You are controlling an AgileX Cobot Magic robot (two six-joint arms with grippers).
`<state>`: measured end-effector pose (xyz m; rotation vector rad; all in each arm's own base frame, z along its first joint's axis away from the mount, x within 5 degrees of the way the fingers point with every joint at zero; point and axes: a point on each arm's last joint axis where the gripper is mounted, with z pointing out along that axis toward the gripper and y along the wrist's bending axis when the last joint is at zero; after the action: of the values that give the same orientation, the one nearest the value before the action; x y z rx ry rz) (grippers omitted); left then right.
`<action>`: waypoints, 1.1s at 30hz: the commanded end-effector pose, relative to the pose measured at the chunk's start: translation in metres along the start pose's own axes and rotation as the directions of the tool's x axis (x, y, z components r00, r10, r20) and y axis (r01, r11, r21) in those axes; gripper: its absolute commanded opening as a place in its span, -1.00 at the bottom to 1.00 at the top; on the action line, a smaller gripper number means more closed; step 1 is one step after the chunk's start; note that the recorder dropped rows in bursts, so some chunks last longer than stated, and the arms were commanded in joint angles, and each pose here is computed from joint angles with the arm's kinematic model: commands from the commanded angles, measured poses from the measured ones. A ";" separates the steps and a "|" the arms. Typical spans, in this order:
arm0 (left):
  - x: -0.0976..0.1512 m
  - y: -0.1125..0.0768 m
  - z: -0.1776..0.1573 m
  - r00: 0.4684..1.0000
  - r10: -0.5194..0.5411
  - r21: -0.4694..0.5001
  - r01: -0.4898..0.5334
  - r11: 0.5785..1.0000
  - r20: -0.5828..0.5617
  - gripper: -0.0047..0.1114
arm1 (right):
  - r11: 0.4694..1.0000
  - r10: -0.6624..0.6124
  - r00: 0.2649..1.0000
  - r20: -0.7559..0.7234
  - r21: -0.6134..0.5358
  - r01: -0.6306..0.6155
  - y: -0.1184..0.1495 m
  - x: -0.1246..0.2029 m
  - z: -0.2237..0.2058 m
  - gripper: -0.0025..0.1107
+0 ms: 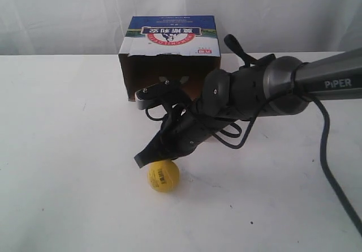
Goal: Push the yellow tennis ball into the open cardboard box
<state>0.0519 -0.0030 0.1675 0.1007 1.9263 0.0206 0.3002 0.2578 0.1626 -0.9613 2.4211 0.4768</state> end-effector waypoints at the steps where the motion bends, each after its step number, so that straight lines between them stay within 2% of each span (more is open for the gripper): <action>1: 0.001 0.000 0.000 1.000 -0.006 0.004 0.006 1.000 0.000 -0.92 | 1.000 -0.019 1.000 0.013 -0.008 0.019 0.002 -0.009 -0.001 -0.96; 10: 0.001 0.000 0.000 1.000 -0.006 0.004 0.006 1.000 0.000 -0.92 | 1.000 -0.020 0.997 0.074 0.022 0.018 0.000 -0.017 -0.003 -0.96; 15: 0.001 0.000 0.000 1.000 -0.006 0.004 0.006 1.000 0.000 -0.92 | 1.000 -0.027 0.996 0.090 0.009 0.027 0.004 -0.022 -0.018 -0.96; 22: 0.001 0.000 0.000 1.000 -0.006 0.004 0.006 1.000 0.000 -0.92 | 0.989 -0.051 0.999 -0.014 -0.140 0.048 0.023 -0.017 -0.049 -0.96; 28: 0.001 0.000 0.000 1.000 -0.006 0.004 0.006 1.000 0.000 -0.92 | 0.975 -0.083 0.996 0.030 -0.203 0.087 0.036 -0.019 -0.034 -0.96; 33: 0.001 0.000 0.000 1.000 -0.006 0.004 0.006 1.000 0.000 -0.92 | 0.981 -0.123 0.985 0.122 -0.134 0.139 0.039 -0.030 -0.015 -0.96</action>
<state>0.0519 -0.0030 0.1675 0.1007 1.9263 0.0206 0.2788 0.2843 0.1972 -1.1390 2.3048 0.6869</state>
